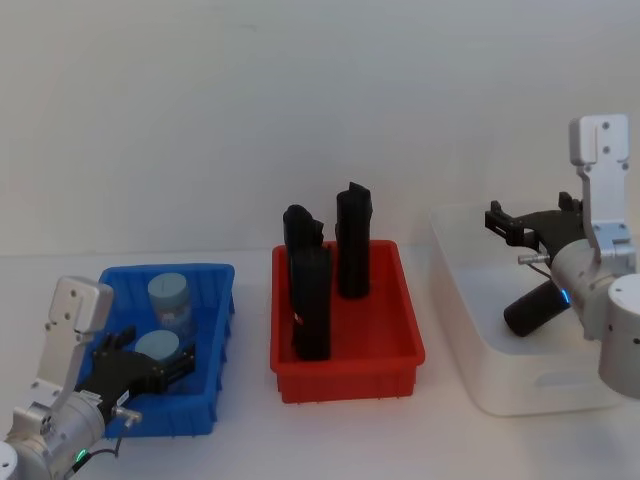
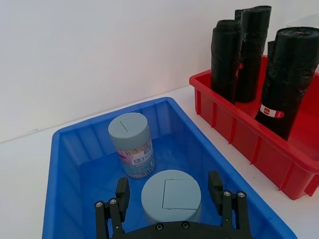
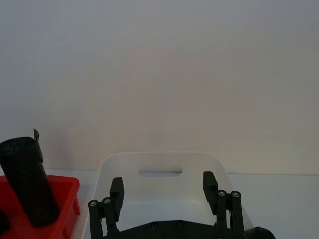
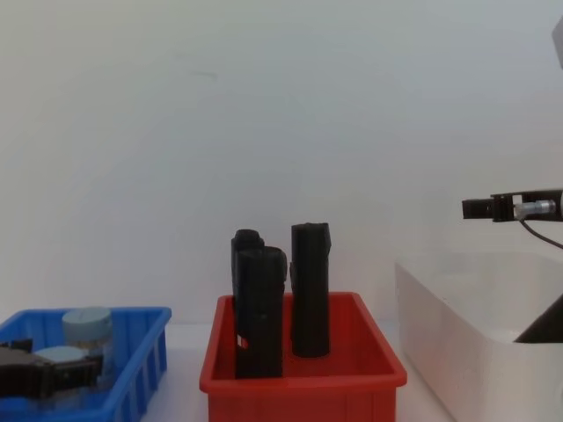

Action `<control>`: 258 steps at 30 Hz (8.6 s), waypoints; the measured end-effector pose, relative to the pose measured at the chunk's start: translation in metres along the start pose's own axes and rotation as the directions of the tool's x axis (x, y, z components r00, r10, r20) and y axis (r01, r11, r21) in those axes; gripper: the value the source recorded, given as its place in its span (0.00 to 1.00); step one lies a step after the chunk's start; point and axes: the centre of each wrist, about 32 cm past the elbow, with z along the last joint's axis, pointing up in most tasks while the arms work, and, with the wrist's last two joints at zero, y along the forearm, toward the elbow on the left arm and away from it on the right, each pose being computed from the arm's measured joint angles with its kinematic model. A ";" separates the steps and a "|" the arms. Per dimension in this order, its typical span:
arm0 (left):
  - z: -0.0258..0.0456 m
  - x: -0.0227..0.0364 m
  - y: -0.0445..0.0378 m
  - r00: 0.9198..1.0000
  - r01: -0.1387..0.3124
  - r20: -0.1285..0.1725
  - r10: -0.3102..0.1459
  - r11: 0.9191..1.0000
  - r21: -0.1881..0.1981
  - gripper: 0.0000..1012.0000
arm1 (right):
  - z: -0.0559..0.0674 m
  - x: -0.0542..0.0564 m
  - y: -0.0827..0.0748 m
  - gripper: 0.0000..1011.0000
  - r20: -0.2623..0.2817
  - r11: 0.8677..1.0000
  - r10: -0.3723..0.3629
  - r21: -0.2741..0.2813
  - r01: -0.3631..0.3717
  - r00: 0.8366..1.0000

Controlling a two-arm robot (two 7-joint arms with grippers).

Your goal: Pick the cotton swabs from the blue box and place them into the white box.

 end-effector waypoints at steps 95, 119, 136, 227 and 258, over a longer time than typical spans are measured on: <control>0.1185 -0.0342 0.0162 0.979 0.100 0.204 -0.022 0.920 -0.379 0.66 | 0.003 -0.002 -0.005 0.99 0.022 0.995 0.088 0.035 -0.089 0.996; 0.1707 -0.0863 -0.0175 0.924 0.360 0.304 -0.233 0.800 -0.480 0.66 | 0.013 -0.008 -0.023 0.99 0.097 0.929 0.337 0.126 -0.348 0.936; 0.1790 -0.1054 -0.0348 0.897 0.428 0.324 -0.301 0.774 -0.466 0.66 | 0.012 -0.018 -0.030 0.99 0.241 0.863 0.432 0.170 -0.476 0.869; 0.1639 -0.1100 -0.0609 0.899 0.428 0.277 -0.340 0.816 -0.388 0.66 | 0.021 -0.033 -0.029 0.64 0.448 0.793 0.411 0.254 -0.554 0.794; 0.1637 -0.1099 -0.0610 0.899 0.428 0.277 -0.340 0.817 -0.387 0.99 | 0.011 -0.029 -0.032 0.64 0.416 0.856 0.341 0.233 -0.461 0.843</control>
